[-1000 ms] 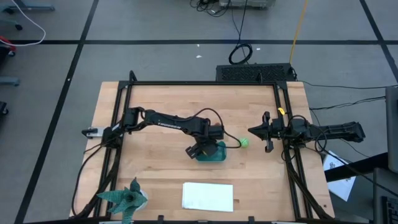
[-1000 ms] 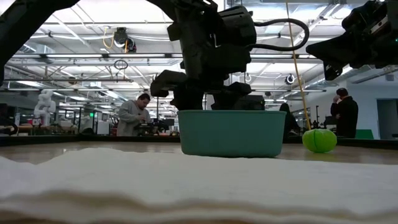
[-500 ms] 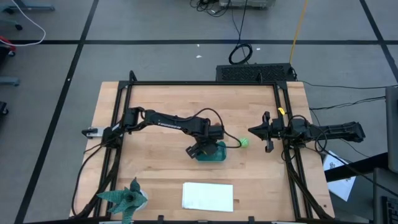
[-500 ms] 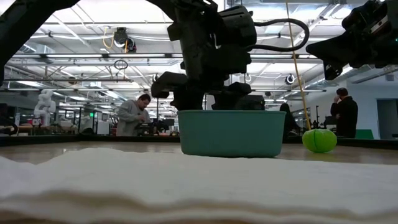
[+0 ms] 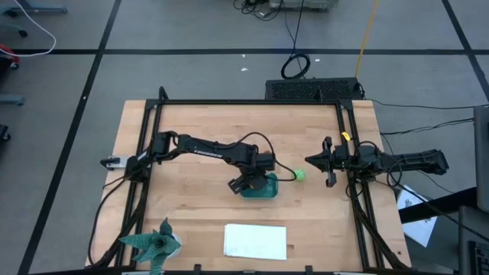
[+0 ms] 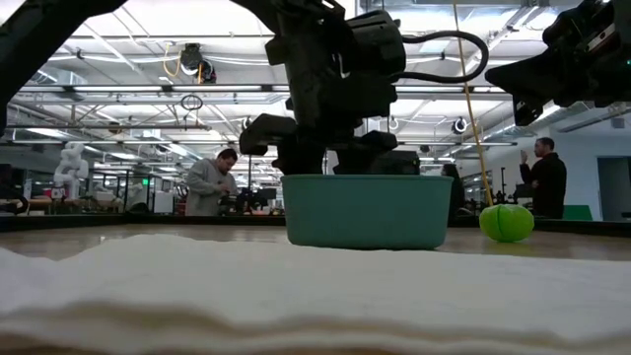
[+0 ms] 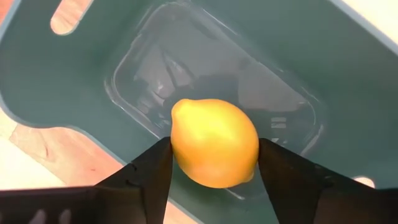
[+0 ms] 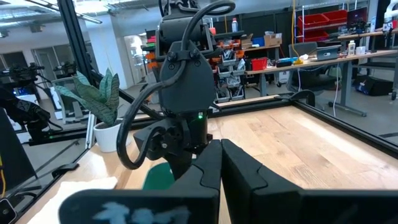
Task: Pick and placing Produce into tupperware
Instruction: Put the yellow lemon into the green bin, then put the top sliced green cabbage into the green bin
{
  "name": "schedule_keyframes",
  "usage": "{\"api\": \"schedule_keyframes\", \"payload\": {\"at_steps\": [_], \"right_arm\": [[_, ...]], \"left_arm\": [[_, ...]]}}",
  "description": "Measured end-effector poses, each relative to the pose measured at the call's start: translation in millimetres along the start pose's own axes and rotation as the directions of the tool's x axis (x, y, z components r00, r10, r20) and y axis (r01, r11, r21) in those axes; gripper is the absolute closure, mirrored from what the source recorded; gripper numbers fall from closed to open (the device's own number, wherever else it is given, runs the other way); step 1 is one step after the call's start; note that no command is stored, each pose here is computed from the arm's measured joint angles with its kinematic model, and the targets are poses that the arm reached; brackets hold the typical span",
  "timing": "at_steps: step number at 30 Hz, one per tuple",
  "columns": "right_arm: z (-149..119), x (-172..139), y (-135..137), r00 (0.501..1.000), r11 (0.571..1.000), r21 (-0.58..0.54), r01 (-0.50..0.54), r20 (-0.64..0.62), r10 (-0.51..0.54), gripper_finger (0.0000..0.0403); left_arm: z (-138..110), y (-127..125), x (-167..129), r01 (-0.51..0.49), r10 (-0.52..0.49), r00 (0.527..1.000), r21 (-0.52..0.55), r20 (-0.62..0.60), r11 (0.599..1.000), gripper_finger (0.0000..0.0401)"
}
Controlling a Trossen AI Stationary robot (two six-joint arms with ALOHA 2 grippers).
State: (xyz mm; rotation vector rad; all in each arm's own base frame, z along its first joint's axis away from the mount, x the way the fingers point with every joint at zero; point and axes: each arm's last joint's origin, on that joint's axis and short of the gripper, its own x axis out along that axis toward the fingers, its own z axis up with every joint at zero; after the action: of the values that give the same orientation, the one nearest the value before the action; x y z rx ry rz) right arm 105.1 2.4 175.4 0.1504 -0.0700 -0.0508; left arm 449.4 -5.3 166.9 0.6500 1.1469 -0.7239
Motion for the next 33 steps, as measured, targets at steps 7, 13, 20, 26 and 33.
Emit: {"api": "schedule_keyframes", "payload": {"at_steps": [7, 13, 20, 26, 33], "right_arm": [[0, 0, 0, 1.000, 1.000, 0.000, 0.000, 0.000, 0.000, 0.0403], [0, 0, 0, 1.000, 1.000, 0.001, 0.000, 0.000, 0.000, 0.0403], [0, 0, 0, 1.000, 1.000, 0.008, 0.000, 0.000, 0.000, 0.0403], [0, 0, 0, 1.000, 1.000, 0.008, 0.000, 0.000, 0.000, 0.0403], [0, 0, 0, 1.000, 1.000, 0.008, 0.000, 0.000, 0.000, 0.0403]], "left_arm": [[-1, 1, 0, -0.002, 0.002, 1.000, -0.005, 0.000, 1.000, 0.0182], [-1, 1, 0, -0.023, 0.022, 0.999, -0.015, -0.026, 1.000, 0.0170], [0, 0, 0, -0.028, 0.027, 0.999, -0.014, -0.037, 1.000, 0.0153], [2, 3, -6, -0.059, 0.058, 0.996, -0.015, -0.062, 0.998, 0.0151], [9, 8, -22, -0.086, 0.084, 0.994, -0.024, -0.066, 0.996, 0.0151]]}}
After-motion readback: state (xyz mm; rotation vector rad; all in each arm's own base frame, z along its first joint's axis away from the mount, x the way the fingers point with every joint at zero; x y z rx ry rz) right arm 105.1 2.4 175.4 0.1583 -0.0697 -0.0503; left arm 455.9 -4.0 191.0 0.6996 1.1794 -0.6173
